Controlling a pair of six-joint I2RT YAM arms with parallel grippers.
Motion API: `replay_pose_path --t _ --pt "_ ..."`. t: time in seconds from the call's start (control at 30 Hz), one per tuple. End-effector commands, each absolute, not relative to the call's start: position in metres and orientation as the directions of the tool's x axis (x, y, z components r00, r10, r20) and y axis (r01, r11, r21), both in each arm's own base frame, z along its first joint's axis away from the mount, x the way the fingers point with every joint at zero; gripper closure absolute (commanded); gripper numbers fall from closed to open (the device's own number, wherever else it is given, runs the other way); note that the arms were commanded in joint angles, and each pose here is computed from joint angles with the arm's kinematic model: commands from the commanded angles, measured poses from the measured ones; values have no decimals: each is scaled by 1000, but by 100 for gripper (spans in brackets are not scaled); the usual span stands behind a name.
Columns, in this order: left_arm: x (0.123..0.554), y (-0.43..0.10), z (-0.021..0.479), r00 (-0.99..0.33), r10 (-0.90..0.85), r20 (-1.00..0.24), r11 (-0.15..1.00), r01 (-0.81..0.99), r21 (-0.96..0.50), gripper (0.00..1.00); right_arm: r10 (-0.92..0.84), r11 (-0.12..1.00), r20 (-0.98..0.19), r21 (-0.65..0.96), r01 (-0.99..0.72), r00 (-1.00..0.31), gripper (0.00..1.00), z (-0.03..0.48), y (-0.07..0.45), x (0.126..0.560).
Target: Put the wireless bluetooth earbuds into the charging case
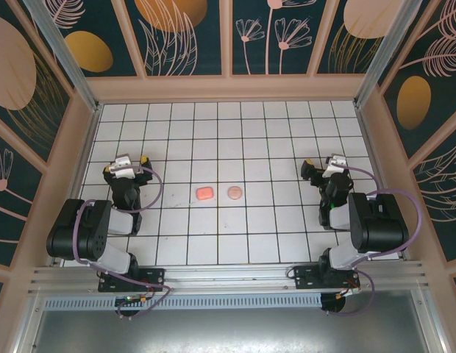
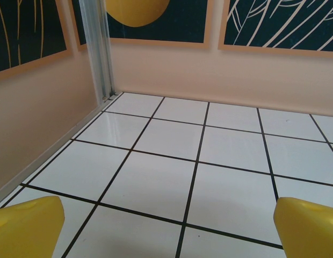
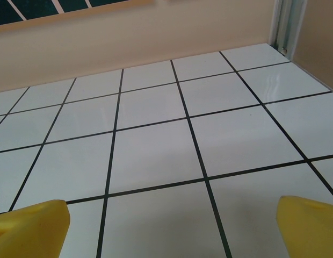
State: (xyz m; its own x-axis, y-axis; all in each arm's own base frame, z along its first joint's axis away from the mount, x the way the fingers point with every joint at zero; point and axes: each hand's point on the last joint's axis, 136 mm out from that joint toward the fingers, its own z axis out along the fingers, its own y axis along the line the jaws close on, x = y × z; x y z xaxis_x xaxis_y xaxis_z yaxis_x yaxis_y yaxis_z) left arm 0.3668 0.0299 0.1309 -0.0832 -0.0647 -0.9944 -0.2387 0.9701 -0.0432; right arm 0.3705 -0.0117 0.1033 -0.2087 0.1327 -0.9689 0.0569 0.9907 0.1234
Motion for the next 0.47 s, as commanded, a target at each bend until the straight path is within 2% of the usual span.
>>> replay_pose_path --t 0.0,0.43 --pt "371 30 137 -64 -78 -995 971 -231 -62 1 110 994 -983 107 31 -146 1 121 -9 378" --pt "371 30 137 -64 -78 -995 971 -230 -62 1 109 994 -984 108 14 -139 1 122 -7 376"
